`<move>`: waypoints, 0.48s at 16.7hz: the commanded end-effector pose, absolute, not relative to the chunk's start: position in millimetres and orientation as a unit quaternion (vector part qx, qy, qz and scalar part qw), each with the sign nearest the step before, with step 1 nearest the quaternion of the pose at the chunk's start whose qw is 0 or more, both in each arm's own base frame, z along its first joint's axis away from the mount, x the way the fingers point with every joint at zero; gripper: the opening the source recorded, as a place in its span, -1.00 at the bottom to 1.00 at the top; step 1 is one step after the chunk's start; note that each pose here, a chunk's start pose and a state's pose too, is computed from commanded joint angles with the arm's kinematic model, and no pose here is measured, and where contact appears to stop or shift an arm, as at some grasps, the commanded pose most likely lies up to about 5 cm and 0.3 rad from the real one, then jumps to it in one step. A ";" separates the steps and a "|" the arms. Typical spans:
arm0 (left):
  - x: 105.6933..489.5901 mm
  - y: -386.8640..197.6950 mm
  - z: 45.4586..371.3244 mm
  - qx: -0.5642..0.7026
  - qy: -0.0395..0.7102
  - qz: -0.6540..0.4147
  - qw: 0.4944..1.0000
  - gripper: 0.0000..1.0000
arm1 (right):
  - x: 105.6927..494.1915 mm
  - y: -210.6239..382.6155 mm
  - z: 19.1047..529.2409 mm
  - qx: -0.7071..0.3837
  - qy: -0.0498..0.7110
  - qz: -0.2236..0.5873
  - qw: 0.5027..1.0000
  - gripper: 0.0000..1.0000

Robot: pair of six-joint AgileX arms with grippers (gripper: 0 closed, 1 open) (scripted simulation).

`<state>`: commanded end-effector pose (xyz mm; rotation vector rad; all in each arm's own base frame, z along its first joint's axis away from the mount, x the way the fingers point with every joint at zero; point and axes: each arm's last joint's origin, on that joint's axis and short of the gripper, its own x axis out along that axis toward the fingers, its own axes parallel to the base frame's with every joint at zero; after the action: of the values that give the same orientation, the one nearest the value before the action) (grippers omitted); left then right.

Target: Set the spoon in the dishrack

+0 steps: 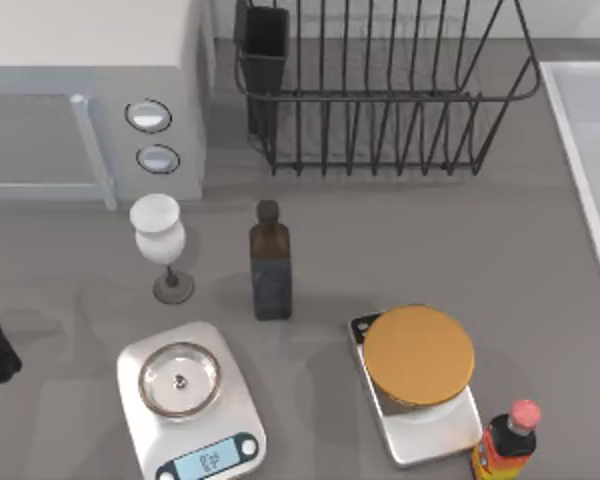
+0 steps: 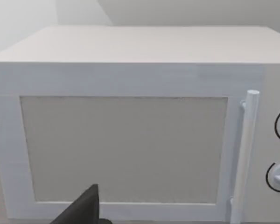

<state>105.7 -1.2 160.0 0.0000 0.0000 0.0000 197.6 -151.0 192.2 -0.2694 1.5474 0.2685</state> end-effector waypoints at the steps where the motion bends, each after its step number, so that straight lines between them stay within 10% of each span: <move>1: 105.7 -1.2 160.0 0.000 0.000 0.000 1.000 1.00 | 197.9 -151.3 188.7 -0.120 0.695 0.121 0.699 1.00; 8: 105.7 -1.2 160.0 0.000 0.000 0.000 1.000 1.00 | 201.7 -154.6 118.5 -0.122 0.693 0.117 0.701 1.00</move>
<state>105.7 -1.2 160.0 0.0000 0.0000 0.0000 201.7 -154.6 118.5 -0.2715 1.5420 0.2613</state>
